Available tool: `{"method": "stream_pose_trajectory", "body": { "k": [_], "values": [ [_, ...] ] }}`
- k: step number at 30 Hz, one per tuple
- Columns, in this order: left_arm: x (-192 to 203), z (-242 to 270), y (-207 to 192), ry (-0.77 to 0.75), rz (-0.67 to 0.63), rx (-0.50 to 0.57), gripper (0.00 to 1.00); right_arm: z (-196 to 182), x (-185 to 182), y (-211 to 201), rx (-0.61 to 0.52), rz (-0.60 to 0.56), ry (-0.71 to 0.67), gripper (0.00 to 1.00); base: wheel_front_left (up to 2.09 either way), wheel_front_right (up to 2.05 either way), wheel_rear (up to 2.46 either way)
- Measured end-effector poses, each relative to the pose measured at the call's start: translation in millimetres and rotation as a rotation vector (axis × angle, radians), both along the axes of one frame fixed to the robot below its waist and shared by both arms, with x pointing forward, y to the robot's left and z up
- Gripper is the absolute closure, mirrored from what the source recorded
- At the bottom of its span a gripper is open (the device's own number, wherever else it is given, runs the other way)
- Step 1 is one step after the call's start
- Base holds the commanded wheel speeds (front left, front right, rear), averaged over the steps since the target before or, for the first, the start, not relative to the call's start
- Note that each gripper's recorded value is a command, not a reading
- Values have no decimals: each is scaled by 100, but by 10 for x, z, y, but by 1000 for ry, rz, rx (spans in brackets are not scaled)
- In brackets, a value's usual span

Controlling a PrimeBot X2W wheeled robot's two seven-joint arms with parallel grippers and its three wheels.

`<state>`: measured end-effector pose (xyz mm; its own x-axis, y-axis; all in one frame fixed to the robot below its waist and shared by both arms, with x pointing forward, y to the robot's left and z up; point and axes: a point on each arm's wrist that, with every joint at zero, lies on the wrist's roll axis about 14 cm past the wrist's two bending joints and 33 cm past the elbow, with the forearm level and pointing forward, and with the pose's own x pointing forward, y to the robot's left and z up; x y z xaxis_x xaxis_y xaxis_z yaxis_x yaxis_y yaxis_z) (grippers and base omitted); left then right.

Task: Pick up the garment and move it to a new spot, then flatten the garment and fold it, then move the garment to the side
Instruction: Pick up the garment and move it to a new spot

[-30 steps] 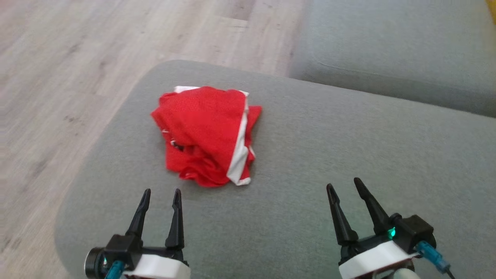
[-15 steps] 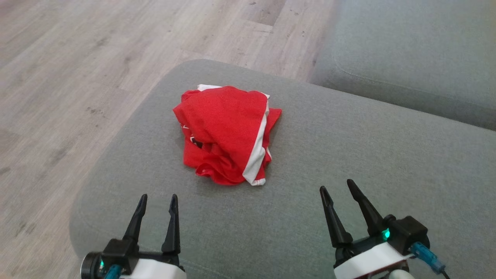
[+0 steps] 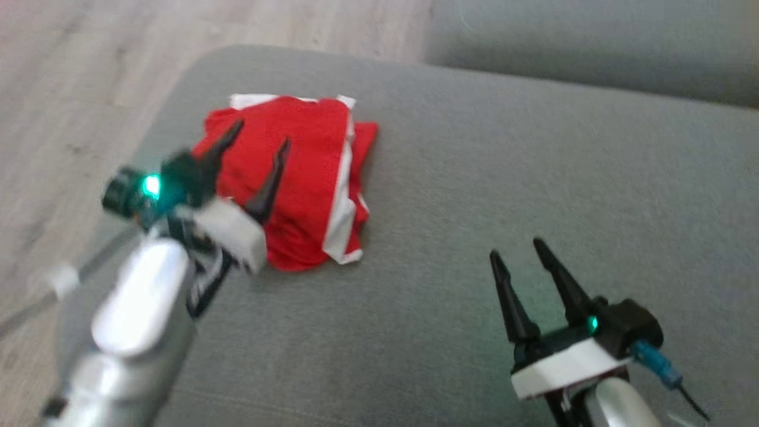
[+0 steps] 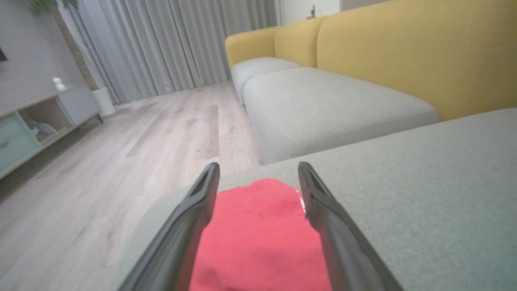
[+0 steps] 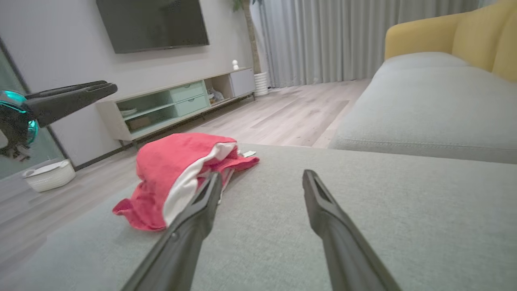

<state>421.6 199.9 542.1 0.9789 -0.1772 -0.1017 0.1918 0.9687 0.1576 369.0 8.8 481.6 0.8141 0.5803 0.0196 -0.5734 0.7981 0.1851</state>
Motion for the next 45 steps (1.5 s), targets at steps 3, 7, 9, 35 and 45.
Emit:
{"method": "stream_pose_trajectory", "body": {
  "k": [3,7,9,35,45],
  "values": [
    [273,-98,-90,121,-61,32,0,-28,125,-121,4,-42,5,0,0,0,0],
    [519,-389,-24,291,-83,104,0,-172,208,-284,-3,-92,42,0,0,0,0],
    [602,-560,-46,382,-86,81,0,-235,236,-345,-6,-111,59,0,0,0,0],
    [1026,-369,-228,210,-109,-163,100,-213,264,-621,0,-195,60,0,0,0,0],
    [921,1041,-790,-194,-314,-307,100,19,108,-692,33,-220,15,0,0,0,0]
  ]
}}
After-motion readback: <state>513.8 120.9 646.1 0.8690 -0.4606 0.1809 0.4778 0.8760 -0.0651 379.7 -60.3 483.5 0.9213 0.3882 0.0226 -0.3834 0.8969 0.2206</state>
